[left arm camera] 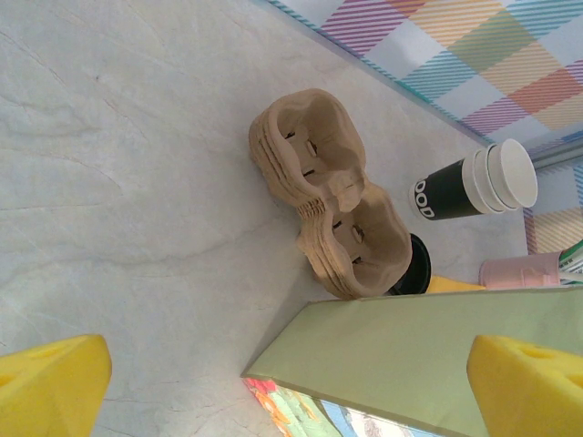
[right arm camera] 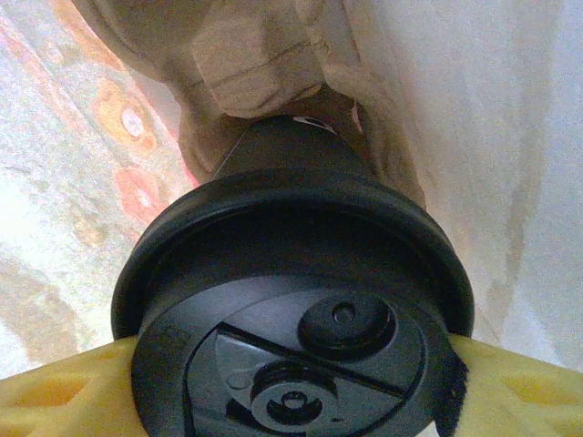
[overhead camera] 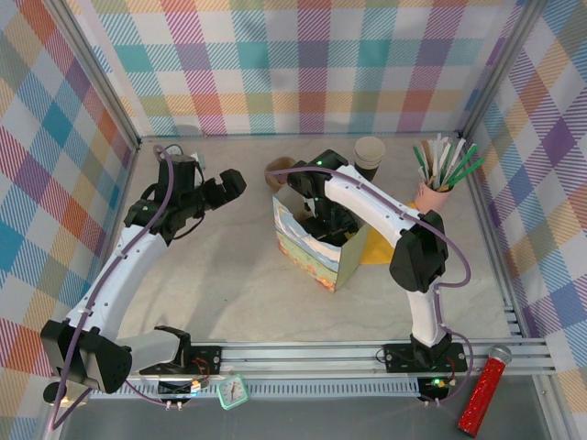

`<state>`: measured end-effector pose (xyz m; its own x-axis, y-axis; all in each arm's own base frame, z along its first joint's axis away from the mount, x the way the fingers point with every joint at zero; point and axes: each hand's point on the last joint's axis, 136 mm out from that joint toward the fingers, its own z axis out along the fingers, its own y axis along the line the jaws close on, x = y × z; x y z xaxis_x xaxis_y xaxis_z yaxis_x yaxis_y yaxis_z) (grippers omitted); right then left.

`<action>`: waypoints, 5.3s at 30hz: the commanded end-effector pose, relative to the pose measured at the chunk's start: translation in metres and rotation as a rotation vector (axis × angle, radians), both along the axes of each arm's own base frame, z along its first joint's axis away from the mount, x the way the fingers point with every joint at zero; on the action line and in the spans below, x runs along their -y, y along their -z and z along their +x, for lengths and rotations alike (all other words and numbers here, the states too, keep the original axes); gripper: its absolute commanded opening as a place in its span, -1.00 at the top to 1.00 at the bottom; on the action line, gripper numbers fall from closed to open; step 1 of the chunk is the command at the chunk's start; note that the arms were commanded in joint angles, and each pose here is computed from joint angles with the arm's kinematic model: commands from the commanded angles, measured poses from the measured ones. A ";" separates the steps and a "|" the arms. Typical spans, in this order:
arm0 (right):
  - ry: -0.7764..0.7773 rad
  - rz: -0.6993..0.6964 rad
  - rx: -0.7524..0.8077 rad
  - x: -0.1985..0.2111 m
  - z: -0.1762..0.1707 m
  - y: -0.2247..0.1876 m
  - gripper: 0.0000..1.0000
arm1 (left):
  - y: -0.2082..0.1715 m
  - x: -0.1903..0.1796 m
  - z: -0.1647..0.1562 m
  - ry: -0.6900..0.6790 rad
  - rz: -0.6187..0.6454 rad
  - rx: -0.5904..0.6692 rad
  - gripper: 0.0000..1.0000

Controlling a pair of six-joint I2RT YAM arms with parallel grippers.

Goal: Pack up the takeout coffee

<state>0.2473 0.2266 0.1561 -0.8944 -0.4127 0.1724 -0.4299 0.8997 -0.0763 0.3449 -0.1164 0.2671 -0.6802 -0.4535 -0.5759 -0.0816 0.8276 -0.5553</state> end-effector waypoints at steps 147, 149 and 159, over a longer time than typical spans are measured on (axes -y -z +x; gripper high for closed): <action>0.015 -0.032 -0.064 0.014 -0.008 0.022 -0.45 | -0.019 -0.003 0.002 -0.010 -0.015 0.034 -0.99; 0.015 -0.033 -0.066 0.014 -0.008 0.023 -0.45 | -0.020 -0.004 0.002 -0.013 -0.014 0.036 -0.99; 0.016 -0.031 -0.062 0.014 -0.008 0.020 -0.45 | -0.022 -0.003 0.002 -0.010 -0.016 0.040 -1.00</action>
